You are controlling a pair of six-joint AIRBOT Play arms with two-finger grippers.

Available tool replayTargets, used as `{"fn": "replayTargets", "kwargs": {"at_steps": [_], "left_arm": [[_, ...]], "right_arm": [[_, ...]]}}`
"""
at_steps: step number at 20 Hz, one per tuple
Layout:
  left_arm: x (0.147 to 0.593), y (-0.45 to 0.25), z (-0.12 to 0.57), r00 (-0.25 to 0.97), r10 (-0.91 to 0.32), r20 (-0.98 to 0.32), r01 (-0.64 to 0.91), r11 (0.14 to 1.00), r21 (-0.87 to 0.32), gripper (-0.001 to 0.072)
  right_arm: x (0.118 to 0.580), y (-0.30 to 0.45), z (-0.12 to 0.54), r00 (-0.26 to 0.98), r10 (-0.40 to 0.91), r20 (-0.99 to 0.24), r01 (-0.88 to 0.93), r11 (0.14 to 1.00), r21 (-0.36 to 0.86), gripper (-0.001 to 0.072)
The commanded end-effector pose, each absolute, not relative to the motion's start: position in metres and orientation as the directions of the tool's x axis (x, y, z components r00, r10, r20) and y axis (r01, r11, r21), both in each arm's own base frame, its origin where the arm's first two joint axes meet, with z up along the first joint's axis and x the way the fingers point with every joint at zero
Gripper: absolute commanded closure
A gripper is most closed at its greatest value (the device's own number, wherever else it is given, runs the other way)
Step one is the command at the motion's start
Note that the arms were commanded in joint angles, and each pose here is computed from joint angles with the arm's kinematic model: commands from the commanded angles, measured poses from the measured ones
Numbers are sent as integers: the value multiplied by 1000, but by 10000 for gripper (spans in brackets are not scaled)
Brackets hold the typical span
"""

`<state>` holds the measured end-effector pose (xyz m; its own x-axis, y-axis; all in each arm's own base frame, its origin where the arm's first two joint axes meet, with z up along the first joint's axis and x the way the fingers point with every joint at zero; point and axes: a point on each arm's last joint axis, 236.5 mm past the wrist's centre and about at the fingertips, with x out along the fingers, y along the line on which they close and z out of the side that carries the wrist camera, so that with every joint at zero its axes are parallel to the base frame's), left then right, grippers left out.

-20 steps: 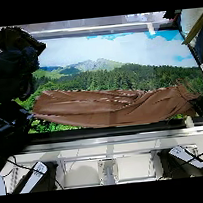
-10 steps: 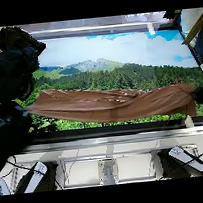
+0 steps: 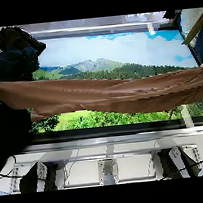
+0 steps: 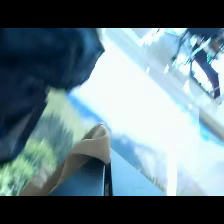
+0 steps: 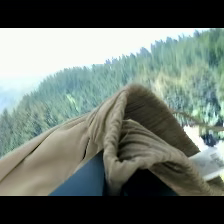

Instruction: Fold the clothes and pants, and hang the long-sleeved shirts on hangers.

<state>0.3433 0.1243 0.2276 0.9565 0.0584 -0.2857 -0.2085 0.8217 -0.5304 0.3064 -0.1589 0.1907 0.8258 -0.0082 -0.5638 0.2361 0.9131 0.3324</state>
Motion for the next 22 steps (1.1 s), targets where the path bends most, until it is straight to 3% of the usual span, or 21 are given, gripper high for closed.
{"fn": "replayTargets", "kwargs": {"at_steps": [1,4,7,12,18,19,20,21,22], "left_arm": [[351,123,257,967,53,-249,-177,842,-509,696],[392,117,208,940,-30,-340,-175,813,-555,696],[463,104,157,914,-65,-402,-180,821,-542,697],[585,65,99,873,-160,-461,-150,811,-566,696],[659,55,66,881,-180,-437,-141,783,-606,693],[661,55,61,879,-184,-441,-141,782,-607,635],[662,53,61,878,-187,-440,-140,780,-610,251],[662,52,63,879,-188,-437,-136,780,-610,1],[660,54,69,882,-189,-432,-132,781,-611,-13]], "right_arm": [[307,-156,215,846,-19,-534,225,919,324,675],[320,-170,176,802,56,-595,264,860,437,675],[347,-184,129,763,124,-635,303,798,520,675],[422,-216,79,794,2,-608,421,721,551,675],[489,-215,26,804,-116,-583,487,692,533,670],[494,-214,22,806,-127,-578,491,689,534,510],[499,-213,22,815,-135,-564,492,674,550,267],[502,-213,26,821,-134,-555,489,666,563,257],[503,-212,32,825,-121,-552,477,673,565,257]]}}
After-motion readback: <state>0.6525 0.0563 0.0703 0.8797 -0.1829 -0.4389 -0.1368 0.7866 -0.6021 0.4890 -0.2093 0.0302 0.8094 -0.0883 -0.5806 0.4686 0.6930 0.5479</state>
